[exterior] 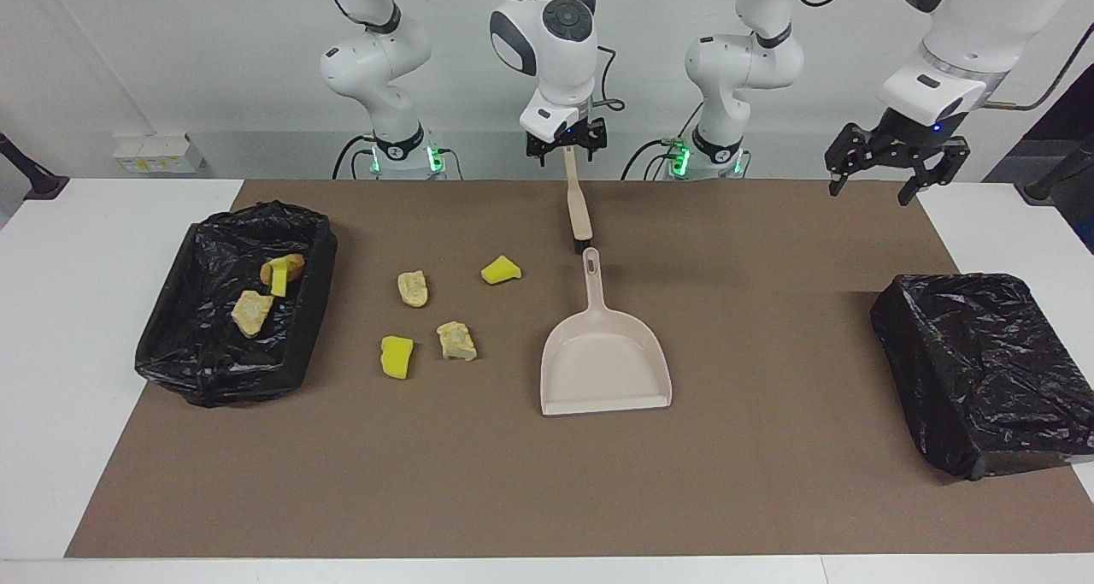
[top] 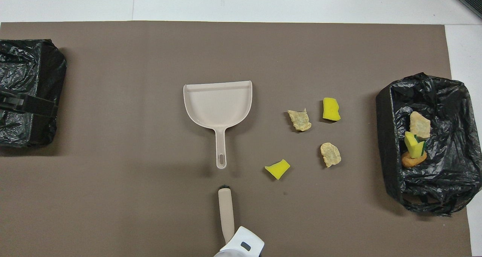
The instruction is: Sweep and dump trash in bin
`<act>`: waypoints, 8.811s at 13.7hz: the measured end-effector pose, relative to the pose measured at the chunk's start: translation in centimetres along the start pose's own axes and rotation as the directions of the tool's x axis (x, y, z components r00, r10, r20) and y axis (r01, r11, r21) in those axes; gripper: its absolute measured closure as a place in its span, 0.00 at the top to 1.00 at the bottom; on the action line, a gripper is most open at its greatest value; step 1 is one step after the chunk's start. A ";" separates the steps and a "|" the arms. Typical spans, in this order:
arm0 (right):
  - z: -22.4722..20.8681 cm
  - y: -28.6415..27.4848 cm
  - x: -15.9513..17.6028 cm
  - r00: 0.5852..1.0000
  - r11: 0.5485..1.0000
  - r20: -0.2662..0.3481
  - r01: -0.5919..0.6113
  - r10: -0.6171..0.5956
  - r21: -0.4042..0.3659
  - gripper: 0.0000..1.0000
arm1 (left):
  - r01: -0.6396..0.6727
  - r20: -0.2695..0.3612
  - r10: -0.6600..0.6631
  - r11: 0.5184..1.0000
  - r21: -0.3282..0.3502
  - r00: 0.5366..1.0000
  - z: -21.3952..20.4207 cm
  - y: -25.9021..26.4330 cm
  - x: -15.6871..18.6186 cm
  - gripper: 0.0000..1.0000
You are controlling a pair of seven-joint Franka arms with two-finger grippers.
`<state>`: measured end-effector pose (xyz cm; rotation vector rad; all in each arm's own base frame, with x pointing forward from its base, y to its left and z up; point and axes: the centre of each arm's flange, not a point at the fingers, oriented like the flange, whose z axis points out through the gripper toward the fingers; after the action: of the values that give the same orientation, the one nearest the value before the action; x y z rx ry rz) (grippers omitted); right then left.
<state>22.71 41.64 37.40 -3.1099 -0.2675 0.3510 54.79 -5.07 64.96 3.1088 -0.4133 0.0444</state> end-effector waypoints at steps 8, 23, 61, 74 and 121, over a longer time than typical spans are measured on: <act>4.5 0.0 -2.5 1.000 0.999 -0.002 -0.017 0.017 0.027 0.85 | 0.029 -0.051 -0.030 1.000 -0.012 0.998 8.7 13.7 3.2 1.00; -3.5 5.2 -1.6 0.991 0.992 0.052 -0.123 0.122 0.018 0.26 | 0.091 -0.051 -0.093 0.995 -0.033 0.994 26.5 30.9 2.3 1.00; -2.0 24.4 19.2 0.977 0.982 0.106 -0.188 0.187 0.001 0.26 | -0.895 0.304 0.850 0.447 0.021 0.431 26.8 23.2 -1.3 0.32; -1.3 11.5 14.9 0.991 0.983 0.118 0.036 -0.058 0.182 0.26 | -0.909 0.271 0.870 0.414 0.049 0.411 27.0 23.3 -1.0 0.32; 1.5 14.6 4.7 0.968 0.911 0.204 -0.211 0.145 0.355 0.26 | -0.911 0.283 0.874 0.413 -0.006 0.394 27.5 25.1 -13.5 0.32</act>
<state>29.35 28.04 34.61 -2.7309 0.0822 0.5988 36.02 -25.98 37.07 2.5300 -2.1459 -0.3273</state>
